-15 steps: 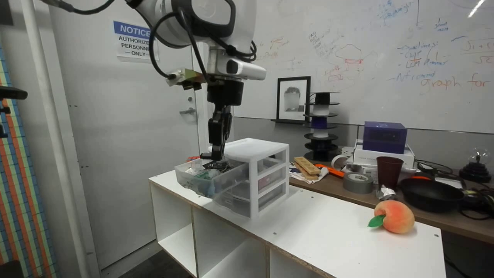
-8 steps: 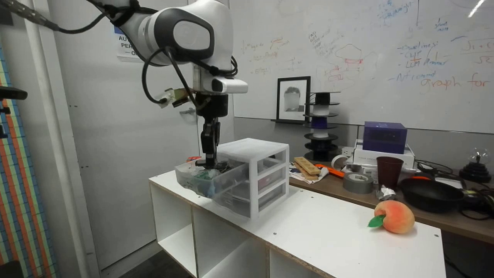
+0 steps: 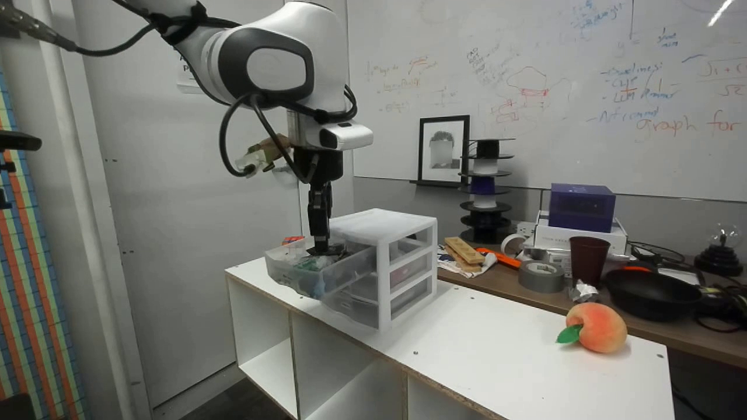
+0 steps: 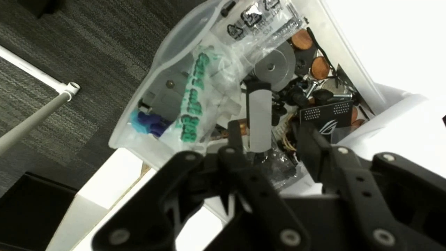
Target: Pick up the plastic and grey object from the right side of the counter and place them inside the topmost drawer, push the drawer closed
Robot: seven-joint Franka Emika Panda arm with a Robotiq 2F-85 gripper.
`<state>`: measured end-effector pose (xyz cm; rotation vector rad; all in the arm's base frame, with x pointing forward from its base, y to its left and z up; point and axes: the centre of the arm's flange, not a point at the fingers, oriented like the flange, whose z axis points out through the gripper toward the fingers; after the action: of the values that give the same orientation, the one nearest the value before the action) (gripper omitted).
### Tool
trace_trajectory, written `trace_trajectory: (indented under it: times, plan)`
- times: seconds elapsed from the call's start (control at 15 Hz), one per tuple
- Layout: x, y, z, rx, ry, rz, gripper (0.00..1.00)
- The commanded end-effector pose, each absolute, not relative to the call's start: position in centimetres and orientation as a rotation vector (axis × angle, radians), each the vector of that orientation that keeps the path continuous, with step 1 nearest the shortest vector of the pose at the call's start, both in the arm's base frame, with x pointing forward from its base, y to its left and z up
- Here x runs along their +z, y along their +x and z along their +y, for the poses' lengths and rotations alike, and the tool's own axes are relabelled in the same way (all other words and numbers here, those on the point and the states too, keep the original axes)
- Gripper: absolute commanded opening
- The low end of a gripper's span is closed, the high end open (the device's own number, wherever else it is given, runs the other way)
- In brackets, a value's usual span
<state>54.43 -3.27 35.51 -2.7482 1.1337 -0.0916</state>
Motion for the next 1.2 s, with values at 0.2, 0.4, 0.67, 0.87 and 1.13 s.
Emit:
trace_trajectory:
  times: [0.2, 0.4, 0.67, 0.87, 1.13]
  plan:
    - [39.3, 48.8, -2.4, -0.08, -2.733, 1.076, 0.99]
    - [41.0, 46.0, -3.1, 0.069, -2.849, 1.019, 1.0]
    - [42.0, 43.7, -4.8, 0.395, -3.03, 0.866, 1.0]
    - [41.0, 43.9, -5.3, 0.394, -3.121, 0.77, 1.0]
    - [37.2, 45.1, -4.8, 0.42, -3.218, 0.564, 1.0]
